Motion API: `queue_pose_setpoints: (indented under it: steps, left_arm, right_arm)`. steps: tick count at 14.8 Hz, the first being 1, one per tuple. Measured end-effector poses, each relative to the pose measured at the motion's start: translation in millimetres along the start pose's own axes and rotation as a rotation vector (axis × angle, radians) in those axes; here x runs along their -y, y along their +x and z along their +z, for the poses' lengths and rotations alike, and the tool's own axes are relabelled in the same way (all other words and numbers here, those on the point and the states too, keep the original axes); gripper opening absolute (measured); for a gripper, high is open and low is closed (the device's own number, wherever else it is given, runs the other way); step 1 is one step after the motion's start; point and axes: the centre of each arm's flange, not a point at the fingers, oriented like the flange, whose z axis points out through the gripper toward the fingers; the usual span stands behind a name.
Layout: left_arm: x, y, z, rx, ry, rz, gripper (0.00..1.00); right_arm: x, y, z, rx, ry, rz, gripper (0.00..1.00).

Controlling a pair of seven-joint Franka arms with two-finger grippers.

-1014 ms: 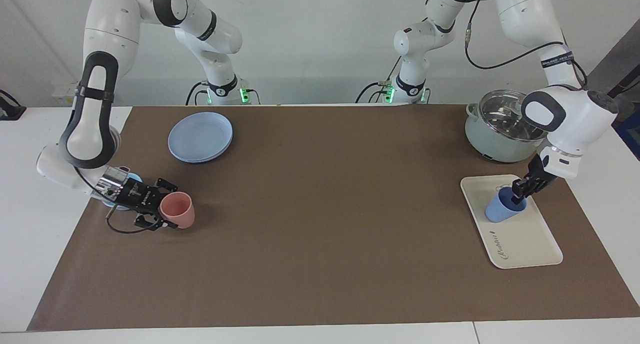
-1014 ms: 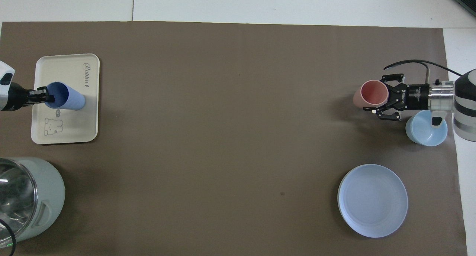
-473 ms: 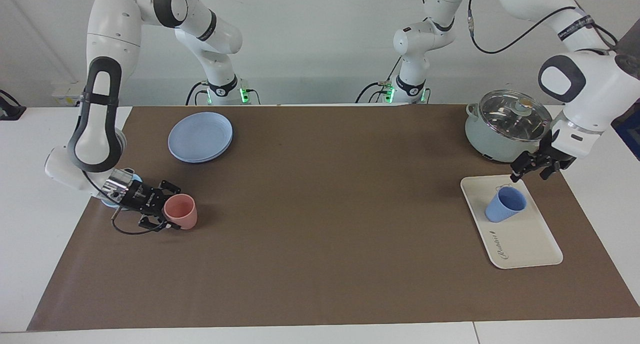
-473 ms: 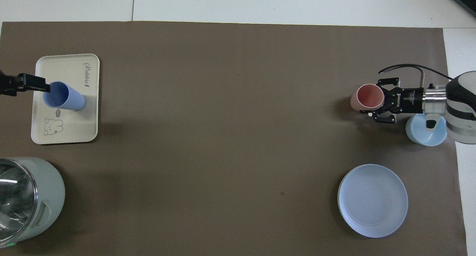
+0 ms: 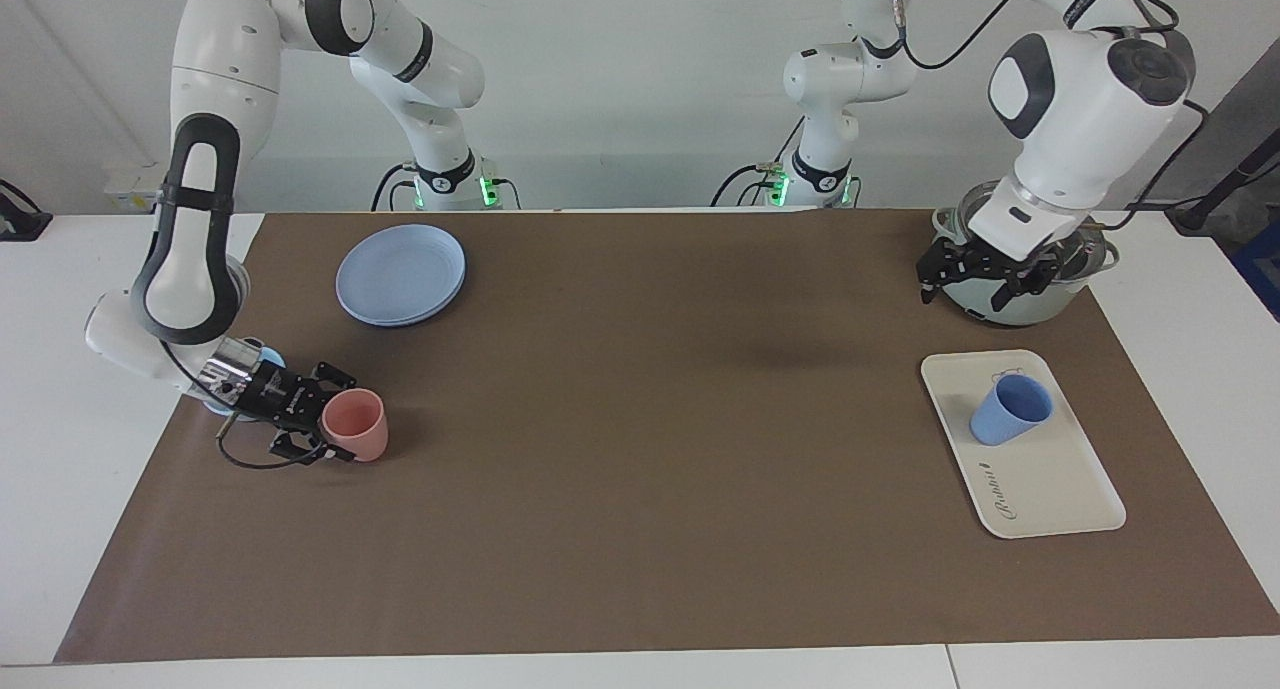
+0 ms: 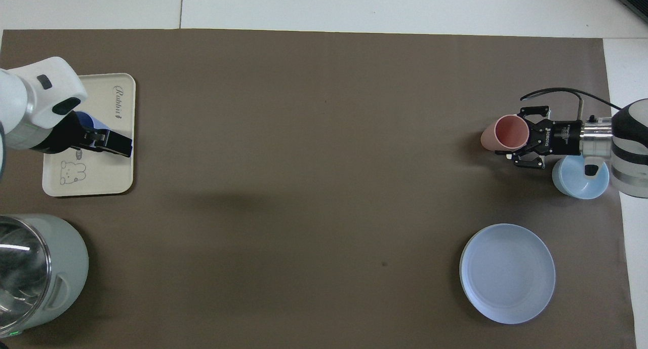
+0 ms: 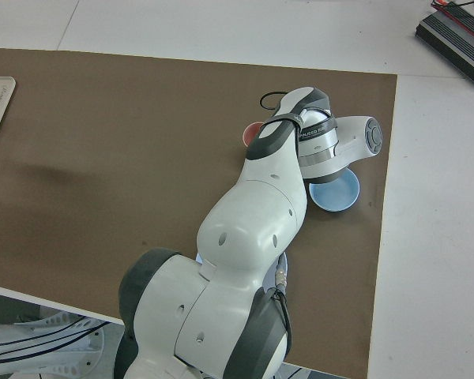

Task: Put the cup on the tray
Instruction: 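Set the blue cup upright on the tray and open the left gripper, then release the pink cup on the table and raise the right gripper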

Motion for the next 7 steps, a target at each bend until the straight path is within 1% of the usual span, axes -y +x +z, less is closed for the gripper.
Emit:
queue_pose_setpoints:
  steps: [1, 2, 5, 7]
  left_arm:
    - [-10, -3, 0, 0.003, 0.002, -0.001, 1.0]
    - [-15, -5, -4, -0.004, 0.004, -0.005, 1.0]
    - [-15, -15, -30, -0.021, 0.009, -0.013, 1.0]
    - [-12, -21, -60, -0.03, 0.01, -0.019, 1.0]
  right_arm:
    - [0, 4, -5, -0.008, 0.012, 0.004, 0.86]
    - [0, 9, -10, -0.019, 0.027, 0.003, 0.96]
    - [-1, 22, -23, -0.032, 0.047, -0.028, 0.98]
    - [-3, 29, -31, -0.062, 0.035, -0.091, 0.98]
